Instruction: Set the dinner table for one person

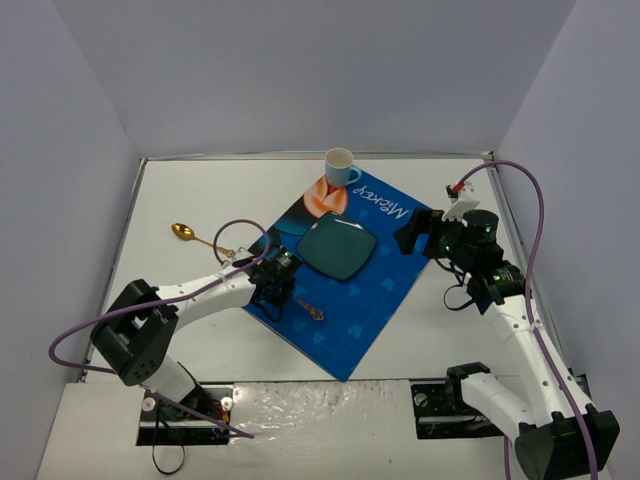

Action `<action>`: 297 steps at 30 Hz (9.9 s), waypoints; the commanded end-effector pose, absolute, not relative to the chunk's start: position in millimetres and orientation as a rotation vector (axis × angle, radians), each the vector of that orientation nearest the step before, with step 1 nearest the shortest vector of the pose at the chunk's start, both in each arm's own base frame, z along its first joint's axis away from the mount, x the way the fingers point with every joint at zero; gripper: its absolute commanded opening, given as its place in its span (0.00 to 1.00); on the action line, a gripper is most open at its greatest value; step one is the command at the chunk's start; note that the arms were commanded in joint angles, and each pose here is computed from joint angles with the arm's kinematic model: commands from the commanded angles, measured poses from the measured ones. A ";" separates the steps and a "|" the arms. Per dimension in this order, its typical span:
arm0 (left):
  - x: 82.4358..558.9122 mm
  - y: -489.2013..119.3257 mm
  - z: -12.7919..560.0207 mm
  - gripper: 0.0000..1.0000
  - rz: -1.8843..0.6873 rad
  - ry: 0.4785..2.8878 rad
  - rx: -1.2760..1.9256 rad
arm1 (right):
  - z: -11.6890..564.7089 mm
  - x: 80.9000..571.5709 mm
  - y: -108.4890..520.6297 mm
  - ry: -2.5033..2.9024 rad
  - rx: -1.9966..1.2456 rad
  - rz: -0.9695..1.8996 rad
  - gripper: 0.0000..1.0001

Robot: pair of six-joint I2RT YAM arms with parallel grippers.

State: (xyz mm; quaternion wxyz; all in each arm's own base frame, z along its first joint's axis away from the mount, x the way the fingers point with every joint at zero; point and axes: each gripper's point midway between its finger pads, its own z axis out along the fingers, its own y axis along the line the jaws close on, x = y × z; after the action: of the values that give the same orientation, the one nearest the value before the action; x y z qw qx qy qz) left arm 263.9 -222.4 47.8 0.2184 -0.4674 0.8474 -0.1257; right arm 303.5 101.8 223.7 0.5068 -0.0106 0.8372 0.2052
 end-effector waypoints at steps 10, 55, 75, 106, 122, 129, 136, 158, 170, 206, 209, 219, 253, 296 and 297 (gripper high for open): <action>263.0 -222.0 45.4 0.00 -0.344 2.312 -1.363 | 237.1 306.3 105.8 1.959 -0.069 0.511 1.00; 388.6 58.0 138.9 0.79 -0.335 2.071 -0.817 | 252.9 309.3 128.9 1.941 -0.227 0.606 1.00; 468.6 111.9 77.8 0.67 -0.451 2.111 -0.647 | 258.8 307.4 128.8 1.920 -0.256 0.593 1.00; 492.8 94.6 84.1 0.07 -0.484 2.106 -0.473 | 256.8 315.0 130.7 1.938 -0.267 0.586 1.00; 462.3 28.7 244.8 0.00 -0.430 1.836 -0.242 | 275.5 313.1 215.5 1.915 -0.538 0.673 0.99; 418.0 -52.5 273.1 0.00 -0.487 1.852 -0.148 | 268.3 304.5 264.5 1.924 -0.727 0.671 0.93; 380.2 -122.6 313.1 0.00 -0.587 1.770 -0.081 | 260.7 296.5 310.8 1.913 -0.872 0.668 0.80; 337.7 -192.1 345.0 0.00 -0.702 1.647 0.077 | 267.3 297.5 369.1 1.848 -0.996 0.685 0.36; 333.3 -202.6 348.6 0.00 -0.737 1.627 0.106 | 263.4 297.4 371.9 1.850 -1.009 0.682 0.27; 330.9 -96.7 252.4 0.97 -0.423 1.957 -0.204 | 182.9 389.3 207.4 2.006 -1.001 0.158 0.00; 322.3 -59.8 233.8 0.97 -0.295 2.028 -0.259 | 164.1 421.3 177.2 2.054 -1.005 0.110 0.00; 303.0 -20.5 200.1 0.97 -0.034 2.105 -0.252 | 130.3 486.1 130.1 2.084 -1.110 -0.022 0.00; 307.6 -9.3 180.1 0.97 0.037 2.168 -0.307 | 54.3 541.2 119.1 2.164 -1.192 -0.047 0.00; 308.0 -10.4 175.3 0.97 0.036 2.189 -0.297 | 52.7 551.8 150.4 2.142 -1.189 -0.031 0.30; 308.0 -10.6 175.4 0.97 0.034 2.189 -0.297 | 58.9 552.0 150.8 2.136 -1.178 -0.032 0.35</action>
State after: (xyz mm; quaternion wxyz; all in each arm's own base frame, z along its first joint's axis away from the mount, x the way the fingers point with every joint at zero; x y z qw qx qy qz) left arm 300.0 -12.4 162.0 0.4292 -0.1216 0.8948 0.0152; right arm 540.2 145.8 22.9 0.3055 -0.4662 0.8303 -0.0036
